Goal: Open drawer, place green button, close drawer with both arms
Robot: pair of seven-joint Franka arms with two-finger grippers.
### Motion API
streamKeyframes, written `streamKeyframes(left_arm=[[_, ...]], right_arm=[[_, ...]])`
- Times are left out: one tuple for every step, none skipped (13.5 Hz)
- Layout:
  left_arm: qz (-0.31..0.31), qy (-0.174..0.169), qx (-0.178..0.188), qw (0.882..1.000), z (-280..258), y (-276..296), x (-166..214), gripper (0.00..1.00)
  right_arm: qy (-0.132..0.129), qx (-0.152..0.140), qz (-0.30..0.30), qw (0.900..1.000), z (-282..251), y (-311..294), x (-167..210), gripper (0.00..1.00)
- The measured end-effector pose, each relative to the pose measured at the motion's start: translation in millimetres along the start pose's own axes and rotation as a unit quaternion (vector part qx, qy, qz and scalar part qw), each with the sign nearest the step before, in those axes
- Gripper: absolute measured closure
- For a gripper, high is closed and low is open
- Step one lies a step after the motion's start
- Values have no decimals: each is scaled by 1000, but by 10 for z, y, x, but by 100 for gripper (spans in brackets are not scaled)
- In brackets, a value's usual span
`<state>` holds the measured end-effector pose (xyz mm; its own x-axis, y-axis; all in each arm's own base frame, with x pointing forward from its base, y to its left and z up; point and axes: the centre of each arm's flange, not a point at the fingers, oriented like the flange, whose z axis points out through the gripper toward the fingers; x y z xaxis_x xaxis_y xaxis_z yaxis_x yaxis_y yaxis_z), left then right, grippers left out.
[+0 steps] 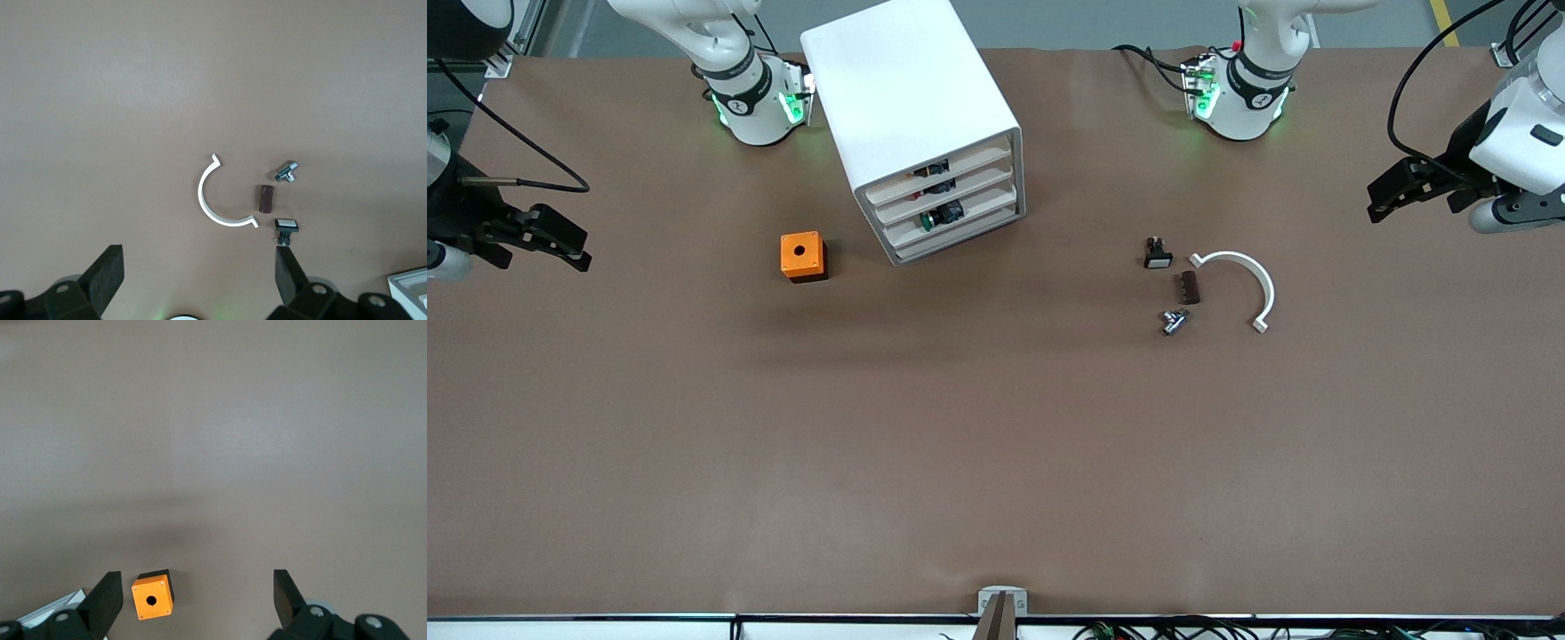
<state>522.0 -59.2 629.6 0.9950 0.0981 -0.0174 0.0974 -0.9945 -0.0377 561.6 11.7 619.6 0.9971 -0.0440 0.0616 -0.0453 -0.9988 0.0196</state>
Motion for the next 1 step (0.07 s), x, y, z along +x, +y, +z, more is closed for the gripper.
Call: streamKeyframes(left_arm=[[0,2,0,1000,-11,-1,1,0]], right_arm=[[1,0,0,1000,-3,0,2,0]])
